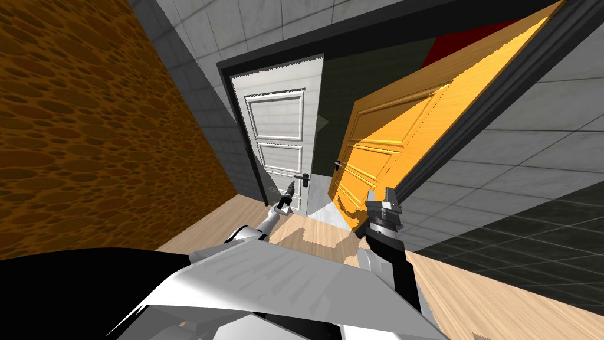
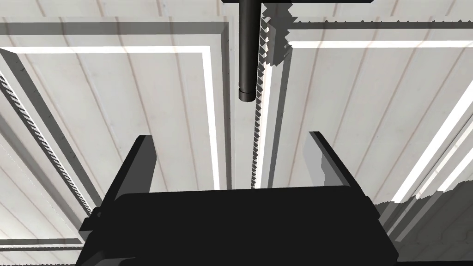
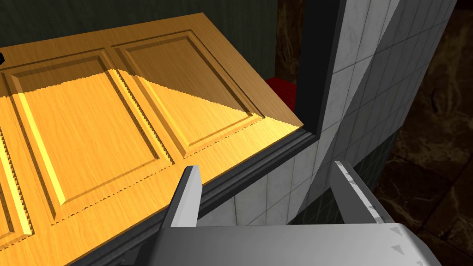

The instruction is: Push the door open

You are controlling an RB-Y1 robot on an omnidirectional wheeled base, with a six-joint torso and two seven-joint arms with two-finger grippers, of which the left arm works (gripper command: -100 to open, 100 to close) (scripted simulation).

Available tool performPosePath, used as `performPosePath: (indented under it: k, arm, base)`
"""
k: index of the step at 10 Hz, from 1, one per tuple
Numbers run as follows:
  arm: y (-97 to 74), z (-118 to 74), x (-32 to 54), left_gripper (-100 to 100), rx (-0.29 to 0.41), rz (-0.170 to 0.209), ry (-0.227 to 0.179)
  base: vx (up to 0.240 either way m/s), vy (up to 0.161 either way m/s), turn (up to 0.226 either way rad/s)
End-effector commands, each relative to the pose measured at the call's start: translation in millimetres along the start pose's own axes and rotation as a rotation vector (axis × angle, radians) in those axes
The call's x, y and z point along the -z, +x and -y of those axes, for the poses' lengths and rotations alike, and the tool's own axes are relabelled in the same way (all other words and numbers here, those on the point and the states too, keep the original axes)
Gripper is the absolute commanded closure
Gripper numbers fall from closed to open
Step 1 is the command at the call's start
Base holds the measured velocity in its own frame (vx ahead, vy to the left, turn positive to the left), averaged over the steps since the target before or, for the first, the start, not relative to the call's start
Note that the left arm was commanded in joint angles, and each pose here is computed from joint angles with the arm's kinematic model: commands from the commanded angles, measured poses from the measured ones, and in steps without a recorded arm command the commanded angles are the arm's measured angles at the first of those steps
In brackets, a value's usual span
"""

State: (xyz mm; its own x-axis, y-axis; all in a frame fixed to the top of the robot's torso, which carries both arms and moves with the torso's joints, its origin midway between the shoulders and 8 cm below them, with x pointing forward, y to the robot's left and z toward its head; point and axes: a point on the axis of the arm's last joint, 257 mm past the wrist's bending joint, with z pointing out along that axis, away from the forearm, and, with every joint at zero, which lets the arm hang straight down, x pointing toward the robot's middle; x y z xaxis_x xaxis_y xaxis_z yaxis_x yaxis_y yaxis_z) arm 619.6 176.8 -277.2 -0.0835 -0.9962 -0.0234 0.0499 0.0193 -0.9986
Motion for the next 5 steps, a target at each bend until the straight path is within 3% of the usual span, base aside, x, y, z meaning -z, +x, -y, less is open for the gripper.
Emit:
performPosePath:
  k: [1, 4, 5]
  arm:
    - [8.5, -5.8, -2.0, -100, 0.009, -0.008, -0.018]
    - [22.1, -14.3, -4.9, -100, 0.023, -0.023, -0.045]
    - [19.4, -12.2, -4.1, -100, 0.02, -0.02, -0.039]
  base:
    - [0.096, -0.015, -0.013]
    - [0.083, -0.008, -0.012]
    - [0.032, 0.0, -0.003]
